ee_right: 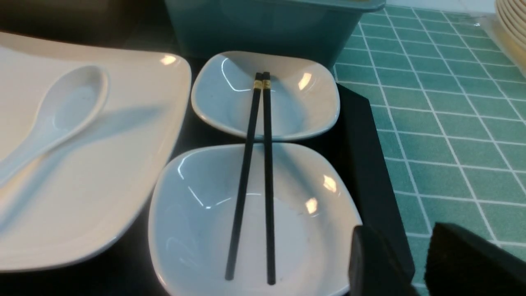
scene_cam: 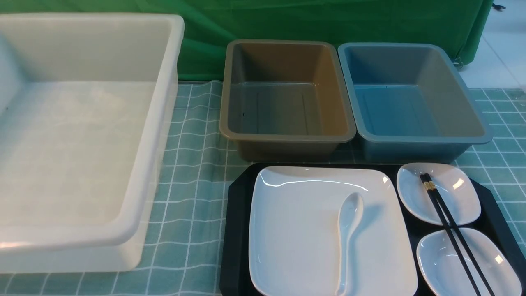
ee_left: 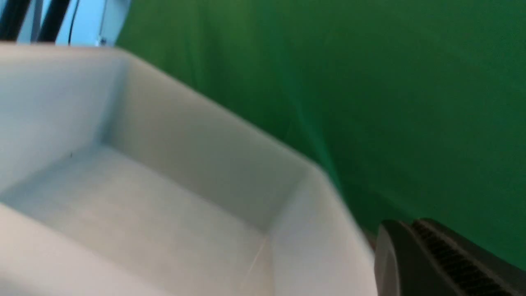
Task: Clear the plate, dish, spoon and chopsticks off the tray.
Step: Use the right arm to grab a pair of chopsticks from the plate
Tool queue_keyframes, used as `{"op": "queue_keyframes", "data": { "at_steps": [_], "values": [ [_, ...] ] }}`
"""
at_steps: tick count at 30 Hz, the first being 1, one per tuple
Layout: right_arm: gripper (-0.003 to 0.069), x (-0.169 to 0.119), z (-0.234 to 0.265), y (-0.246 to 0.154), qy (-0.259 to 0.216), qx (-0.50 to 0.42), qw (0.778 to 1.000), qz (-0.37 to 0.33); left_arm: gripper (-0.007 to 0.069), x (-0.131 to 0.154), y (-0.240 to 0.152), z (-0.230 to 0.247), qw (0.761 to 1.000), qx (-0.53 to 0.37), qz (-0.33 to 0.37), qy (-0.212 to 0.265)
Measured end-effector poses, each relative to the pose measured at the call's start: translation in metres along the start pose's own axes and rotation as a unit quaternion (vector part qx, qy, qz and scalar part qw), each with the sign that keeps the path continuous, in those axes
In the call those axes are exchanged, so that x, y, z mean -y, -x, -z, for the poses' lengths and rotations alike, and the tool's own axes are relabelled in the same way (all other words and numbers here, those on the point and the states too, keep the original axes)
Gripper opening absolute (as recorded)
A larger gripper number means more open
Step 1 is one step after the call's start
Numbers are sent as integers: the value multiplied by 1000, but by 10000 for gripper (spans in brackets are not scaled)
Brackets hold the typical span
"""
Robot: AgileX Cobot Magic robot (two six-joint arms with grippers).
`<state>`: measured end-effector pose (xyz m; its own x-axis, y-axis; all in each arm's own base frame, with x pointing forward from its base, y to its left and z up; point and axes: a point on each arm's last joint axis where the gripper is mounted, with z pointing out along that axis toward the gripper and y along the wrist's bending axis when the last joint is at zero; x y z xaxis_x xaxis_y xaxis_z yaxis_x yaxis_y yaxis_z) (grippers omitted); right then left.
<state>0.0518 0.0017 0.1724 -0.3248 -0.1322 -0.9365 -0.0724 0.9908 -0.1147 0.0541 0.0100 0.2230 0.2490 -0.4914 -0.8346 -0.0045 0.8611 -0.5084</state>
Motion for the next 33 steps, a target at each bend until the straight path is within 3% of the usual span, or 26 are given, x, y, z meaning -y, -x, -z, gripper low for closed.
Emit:
{"op": "queue_keyframes", "data": {
  "at_steps": [4, 7, 10, 14, 18, 21, 22, 24, 25, 26, 28, 30, 33],
  "values": [
    [242, 0, 0, 2, 0, 11, 1000, -7, 13, 0, 14, 1, 996, 75, 54, -3],
    [242, -2, 1, 14, 24, 76, 984, -158, 13, 3, 34, 7, 974, 185, 127, -39],
    [242, 0, 3, 24, 39, 130, 953, -272, 13, 22, 59, 10, 965, 222, 108, -90],
    [242, 2, 6, 32, 47, 171, 928, -329, 13, 61, 106, 13, 967, 213, 41, -135],
    [242, 5, 8, 37, 48, 207, 919, -333, 13, 95, 146, -15, 992, 94, 5, -81],
    [242, 6, 10, 41, 49, 231, 911, -339, 13, 104, 154, -37, 998, -10, -30, -54],
    [236, 6, 12, 44, 55, 230, 909, -345, 13, 107, 152, -52, 994, -83, -60, -27],
    [206, 4, 17, 54, 65, 206, 917, -334, 13, 106, 144, -67, 980, -173, -94, -3],
    [153, 3, 28, 75, 70, 163, 945, -274, 13, 106, 134, -85, 957, -261, -127, 9],
    [144, 3, 30, 78, 70, 156, 949, -265, 13, 106, 132, -86, 951, -280, -135, 9],
    [56, 4, 40, 112, 66, 66, 980, -176, 13, 103, 107, -113, 900, -413, -141, 8],
    [30, 8, 37, 137, 53, -32, 990, -124, 13, 101, 86, -131, 866, -484, -125, -10],
    [19, 13, 21, 161, 39, -161, 983, -79, 13, 99, 64, -150, 838, -533, -108, -39]
  ]
}}
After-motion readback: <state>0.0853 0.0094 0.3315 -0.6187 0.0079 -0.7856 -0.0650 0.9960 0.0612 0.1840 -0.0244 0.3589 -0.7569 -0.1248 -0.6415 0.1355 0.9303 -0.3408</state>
